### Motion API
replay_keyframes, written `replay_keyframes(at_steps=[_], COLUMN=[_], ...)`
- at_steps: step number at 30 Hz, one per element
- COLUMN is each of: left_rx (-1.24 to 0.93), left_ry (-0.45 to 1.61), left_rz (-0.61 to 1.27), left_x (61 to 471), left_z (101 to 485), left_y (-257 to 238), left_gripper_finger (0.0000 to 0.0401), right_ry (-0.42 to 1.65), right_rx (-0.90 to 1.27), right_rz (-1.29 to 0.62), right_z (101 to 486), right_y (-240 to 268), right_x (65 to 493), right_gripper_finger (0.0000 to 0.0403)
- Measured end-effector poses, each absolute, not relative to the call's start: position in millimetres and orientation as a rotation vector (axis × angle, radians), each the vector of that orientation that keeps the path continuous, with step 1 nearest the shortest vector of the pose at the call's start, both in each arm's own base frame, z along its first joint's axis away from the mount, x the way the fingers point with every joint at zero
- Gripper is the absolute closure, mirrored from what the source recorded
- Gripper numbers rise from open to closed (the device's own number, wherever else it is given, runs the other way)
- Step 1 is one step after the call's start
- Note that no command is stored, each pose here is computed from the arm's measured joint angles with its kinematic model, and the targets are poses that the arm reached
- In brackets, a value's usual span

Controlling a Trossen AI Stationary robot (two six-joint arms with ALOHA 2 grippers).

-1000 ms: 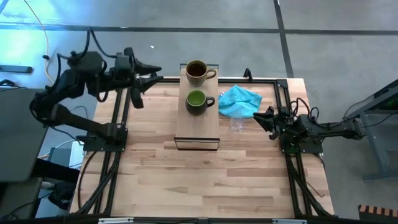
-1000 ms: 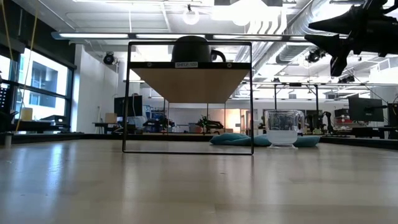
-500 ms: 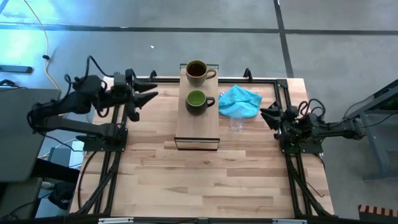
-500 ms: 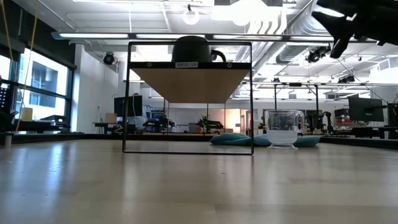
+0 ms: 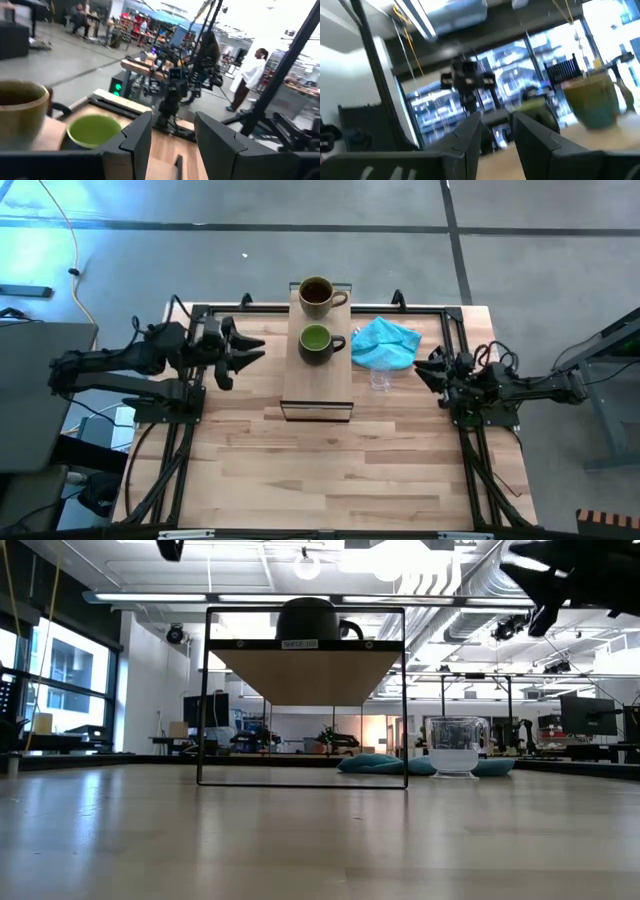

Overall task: Stack small to large cups/mugs on shelf
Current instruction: Put the transparent mug on the shelf

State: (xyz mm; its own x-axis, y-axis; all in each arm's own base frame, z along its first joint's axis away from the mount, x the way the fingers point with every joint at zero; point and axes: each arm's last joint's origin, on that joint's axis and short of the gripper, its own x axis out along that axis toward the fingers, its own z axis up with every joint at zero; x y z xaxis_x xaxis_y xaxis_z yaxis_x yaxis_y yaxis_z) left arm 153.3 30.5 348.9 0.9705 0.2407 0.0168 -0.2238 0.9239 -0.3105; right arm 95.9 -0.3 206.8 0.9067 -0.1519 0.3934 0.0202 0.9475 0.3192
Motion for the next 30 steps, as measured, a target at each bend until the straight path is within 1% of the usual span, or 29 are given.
replay_keyframes(at_steps=[8,14,20,30], left_rx=[-0.334,-0.338,-0.346,-0.363], left_ry=[0.001,0.006,0.007,0.008], left_rz=[0.236,0.254,0.262,0.269], left_x=[158.4,158.9,158.8,158.8], left_z=[331.7,329.6,329.3,328.8], left_y=[15.6,8.2,3.0,1.2], left_gripper_finger=[0.0263,0.0263,0.0263,0.0263], right_ry=[-0.182,-0.148,-0.07,0.054], right_rx=[0.386,0.39,0.526,0.714], right_rz=[-0.148,-0.277,-0.427,-0.6], right_z=[182.8,177.3,164.1,176.9], right_y=[-0.8,-4.1,-7.6,-10.4], right_x=[102.8,102.6,101.7,93.7], right_gripper_finger=[0.0297,0.0297,0.0297,0.0297])
